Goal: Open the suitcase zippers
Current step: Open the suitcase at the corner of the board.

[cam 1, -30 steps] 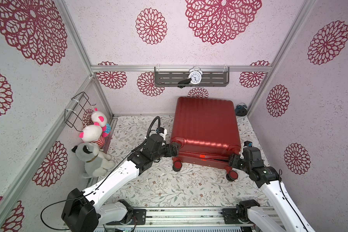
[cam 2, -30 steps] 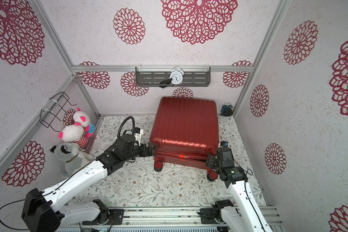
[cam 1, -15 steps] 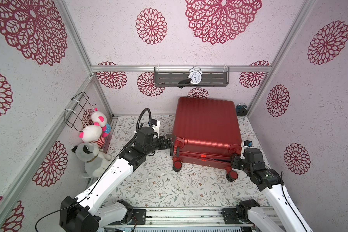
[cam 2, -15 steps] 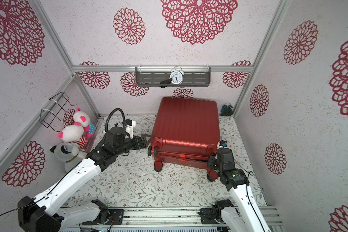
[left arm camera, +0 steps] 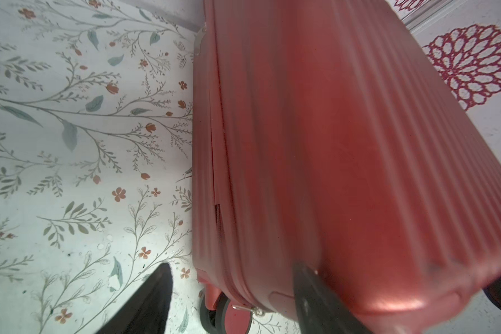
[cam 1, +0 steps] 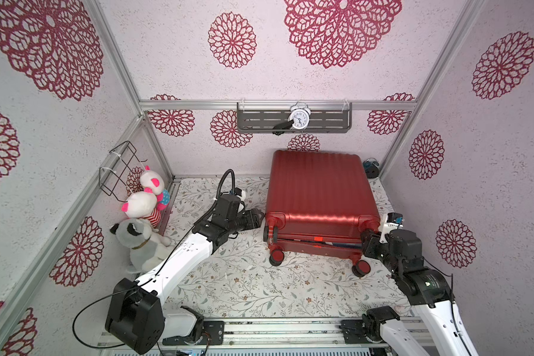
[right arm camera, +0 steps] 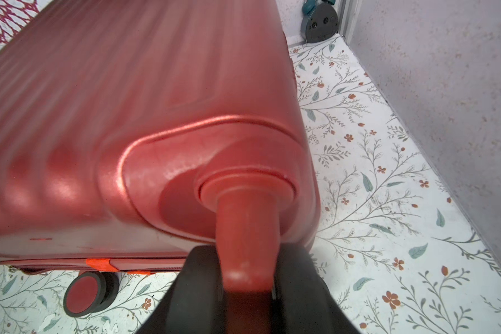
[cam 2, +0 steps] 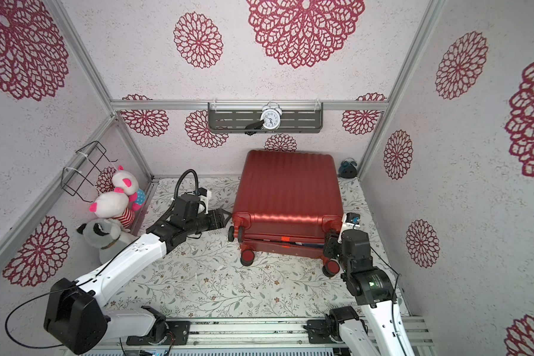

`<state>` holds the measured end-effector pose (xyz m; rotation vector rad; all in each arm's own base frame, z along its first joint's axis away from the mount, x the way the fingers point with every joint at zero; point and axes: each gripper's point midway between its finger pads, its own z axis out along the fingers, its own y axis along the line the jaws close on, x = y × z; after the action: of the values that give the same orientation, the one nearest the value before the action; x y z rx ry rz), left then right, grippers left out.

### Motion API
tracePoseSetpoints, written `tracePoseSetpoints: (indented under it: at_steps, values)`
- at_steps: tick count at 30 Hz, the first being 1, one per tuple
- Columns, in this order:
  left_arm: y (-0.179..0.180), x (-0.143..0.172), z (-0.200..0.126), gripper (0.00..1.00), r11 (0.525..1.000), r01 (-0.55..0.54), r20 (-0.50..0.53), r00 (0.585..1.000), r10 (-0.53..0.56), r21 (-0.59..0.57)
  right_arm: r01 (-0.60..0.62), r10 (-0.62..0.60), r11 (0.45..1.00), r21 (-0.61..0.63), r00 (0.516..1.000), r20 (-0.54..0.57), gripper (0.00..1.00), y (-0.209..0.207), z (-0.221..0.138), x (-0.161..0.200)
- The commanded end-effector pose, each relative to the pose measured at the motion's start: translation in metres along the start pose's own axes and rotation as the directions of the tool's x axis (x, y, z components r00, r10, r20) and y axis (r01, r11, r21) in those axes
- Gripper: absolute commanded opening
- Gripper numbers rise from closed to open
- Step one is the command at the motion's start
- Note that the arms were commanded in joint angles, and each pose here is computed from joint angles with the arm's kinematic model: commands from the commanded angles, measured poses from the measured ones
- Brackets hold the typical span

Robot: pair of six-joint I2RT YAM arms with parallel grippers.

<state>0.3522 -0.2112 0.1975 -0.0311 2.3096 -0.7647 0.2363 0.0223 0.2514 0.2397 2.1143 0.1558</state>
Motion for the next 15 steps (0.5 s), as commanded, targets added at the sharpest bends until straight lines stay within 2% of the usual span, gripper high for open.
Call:
tracePoseSetpoints:
  at_steps: [1, 15]
  values:
    - [-0.007, -0.001, 0.012, 0.67, 0.998, 0.01, -0.004, 1.0, -0.01, 0.056, -0.033, 0.026, 0.999, 0.018, 0.957, 0.29, 0.07, -0.002, -0.043, -0.077]
    - [-0.065, 0.026, 0.06, 0.65, 0.989, -0.047, -0.081, 0.995, 0.059, 0.141, 0.094, 0.011, 0.98, -0.177, 0.857, 0.515, 0.01, 0.035, -0.114, -0.132]
